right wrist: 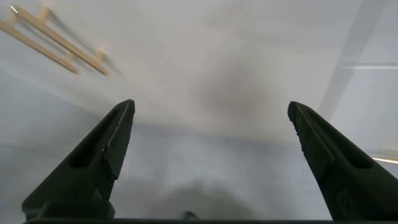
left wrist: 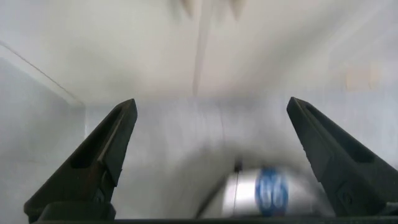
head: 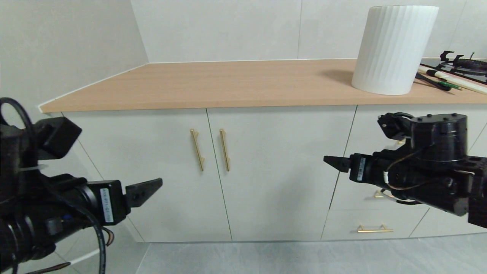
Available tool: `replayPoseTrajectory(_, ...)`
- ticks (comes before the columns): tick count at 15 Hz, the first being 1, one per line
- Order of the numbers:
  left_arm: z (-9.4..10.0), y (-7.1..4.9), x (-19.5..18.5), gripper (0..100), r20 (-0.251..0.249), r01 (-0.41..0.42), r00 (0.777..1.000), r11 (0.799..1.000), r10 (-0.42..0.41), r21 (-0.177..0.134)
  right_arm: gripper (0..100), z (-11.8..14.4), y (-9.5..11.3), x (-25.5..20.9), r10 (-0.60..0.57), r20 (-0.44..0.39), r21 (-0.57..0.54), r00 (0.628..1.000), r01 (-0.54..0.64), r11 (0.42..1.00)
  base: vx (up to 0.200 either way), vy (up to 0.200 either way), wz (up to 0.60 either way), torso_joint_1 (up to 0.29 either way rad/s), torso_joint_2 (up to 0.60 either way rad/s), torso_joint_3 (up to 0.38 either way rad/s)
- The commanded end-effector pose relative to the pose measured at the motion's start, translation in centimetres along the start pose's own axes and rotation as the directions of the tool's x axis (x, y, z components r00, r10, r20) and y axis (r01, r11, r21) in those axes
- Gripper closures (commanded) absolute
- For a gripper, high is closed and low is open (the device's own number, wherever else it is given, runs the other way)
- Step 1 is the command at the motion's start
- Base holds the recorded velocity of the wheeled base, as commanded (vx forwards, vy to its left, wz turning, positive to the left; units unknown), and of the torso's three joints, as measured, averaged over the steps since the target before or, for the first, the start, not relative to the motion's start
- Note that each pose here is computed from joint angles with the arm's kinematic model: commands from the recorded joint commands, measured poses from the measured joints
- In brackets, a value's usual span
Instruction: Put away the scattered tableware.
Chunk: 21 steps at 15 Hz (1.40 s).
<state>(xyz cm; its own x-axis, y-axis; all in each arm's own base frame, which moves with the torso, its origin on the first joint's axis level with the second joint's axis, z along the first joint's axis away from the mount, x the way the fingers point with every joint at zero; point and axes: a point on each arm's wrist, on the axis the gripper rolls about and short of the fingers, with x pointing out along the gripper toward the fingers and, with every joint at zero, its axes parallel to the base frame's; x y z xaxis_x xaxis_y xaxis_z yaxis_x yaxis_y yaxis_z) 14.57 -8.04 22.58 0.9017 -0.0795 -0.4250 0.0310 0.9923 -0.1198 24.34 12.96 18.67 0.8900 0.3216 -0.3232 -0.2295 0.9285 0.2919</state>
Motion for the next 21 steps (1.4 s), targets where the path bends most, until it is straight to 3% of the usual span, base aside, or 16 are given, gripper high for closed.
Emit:
replayPoseTrajectory(1, 0.1, 2.8, -3.7, 0, 0.141, -0.043, 0.989, 0.998, 0.048, -0.040, 0, 0.4, -1.1, -6.0, -0.058, 0.122, 0.005, 0.991, 0.058, 0.998, 0.000, 0.000, 0.00, 0.000, 0.00, 0.000)
replayPoseTrajectory(2, -0.5, 3.8, -5.7, 0, 0.197, -0.029, 0.980, 0.999, 0.037, -0.041, 0, 0.1, -1.7, -8.2, -0.085, 0.164, 0.002, 0.983, 0.086, 0.996, 0.000, 0.000, 0.00, 0.000, 0.00, 0.000)
replayPoseTrajectory(3, -1.0, 4.3, -6.6, 0, 0.220, -0.027, 0.975, 0.999, 0.035, -0.037, 0, -0.2, -2.1, -9.3, -0.096, 0.180, -0.011, 0.979, 0.099, 0.995, 0.000, 0.000, 0.00, 0.000, 0.00, 0.000)
replayPoseTrajectory(4, -2.5, 6.2, -8.8, 0, 0.294, -0.081, 0.952, 0.996, 0.087, -0.034, 0, -1.1, -3.0, -13.0, -0.107, 0.251, -0.085, 0.962, 0.132, 0.988, 0.000, 0.000, 0.00, 0.000, 0.00, 0.000)
replayPoseTrajectory(6, -4.5, 7.7, -11.4, 0, 0.389, -0.150, 0.910, 0.989, 0.144, -0.015, 0, -1.9, -4.3, -17.3, -0.112, 0.366, -0.136, 0.924, 0.172, 0.976, 0.000, 0.000, 0.00, 0.000, 0.00, 0.000)
replayPoseTrajectory(8, -5.9, 8.6, -14.1, 0, 0.489, -0.203, 0.851, 0.979, 0.190, -0.027, 0, -4.0, -6.5, -20.7, -0.235, 0.474, -0.175, 0.849, 0.352, 0.919, 0.000, 0.000, 0.00, 0.000, 0.00, 0.000)
replayPoseTrajectory(9, -6.2, 8.7, -14.6, 0, 0.508, -0.211, 0.839, 0.977, 0.195, -0.026, 0, -4.5, -6.8, -21.3, -0.264, 0.498, -0.180, 0.826, 0.396, 0.900, 0.000, 0.000, 0.00, 0.000, 0.00, 0.000)
replayPoseTrajectory(10, -7.4, 9.0, -16.0, 0, 0.560, -0.250, 0.801, 0.968, 0.214, -0.011, 0, -5.4, -7.0, -23.6, -0.290, 0.573, -0.159, 0.767, 0.450, 0.879, 0.000, 0.000, 0.00, 0.000, 0.00, 0.000)
replayPoseTrajectory(12, -8.6, 9.0, -16.9, 0, 0.590, -0.323, 0.758, 0.946, 0.278, -0.031, 0, -6.6, -6.9, -26.4, -0.304, 0.642, -0.145, 0.703, 0.501, 0.853, 0.000, 0.000, 0.00, 0.000, 0.00, 0.000)
replayPoseTrajectory(13, -8.7, 9.0, -17.0, 0, 0.595, -0.328, 0.752, 0.944, 0.285, -0.037, 0, -7.0, -6.9, -26.9, -0.312, 0.657, -0.144, 0.686, 0.520, 0.842, 0.000, 0.000, 0.00, 0.000, 0.00, 0.000)
replayPoseTrajectory(14, -9.1, 9.0, -17.3, 0, 0.609, -0.333, 0.738, 0.942, 0.291, -0.046, 0, -8.2, -6.7, -28.3, -0.321, 0.697, -0.135, 0.642, 0.556, 0.820, 0.000, 0.000, 0.00, 0.000, 0.00, 0.000)
replayPoseTrajectory(19, -12.1, 9.1, -17.3, 0, 0.639, -0.378, 0.696, 0.924, 0.327, -0.061, 0, -10.5, -6.8, -29.6, -0.328, 0.727, -0.119, 0.604, 0.581, 0.805, 0.000, 0.000, 0.00, 0.000, 0.00, 0.000)
replayPoseTrajectory(21, -13.5, 9.0, -17.0, 0, 0.645, -0.413, 0.674, 0.908, 0.360, -0.075, 0, -11.9, -6.6, -29.8, -0.308, 0.751, -0.128, 0.584, 0.586, 0.800, 0.000, 0.000, 0.00, 0.000, 0.00, 0.000)
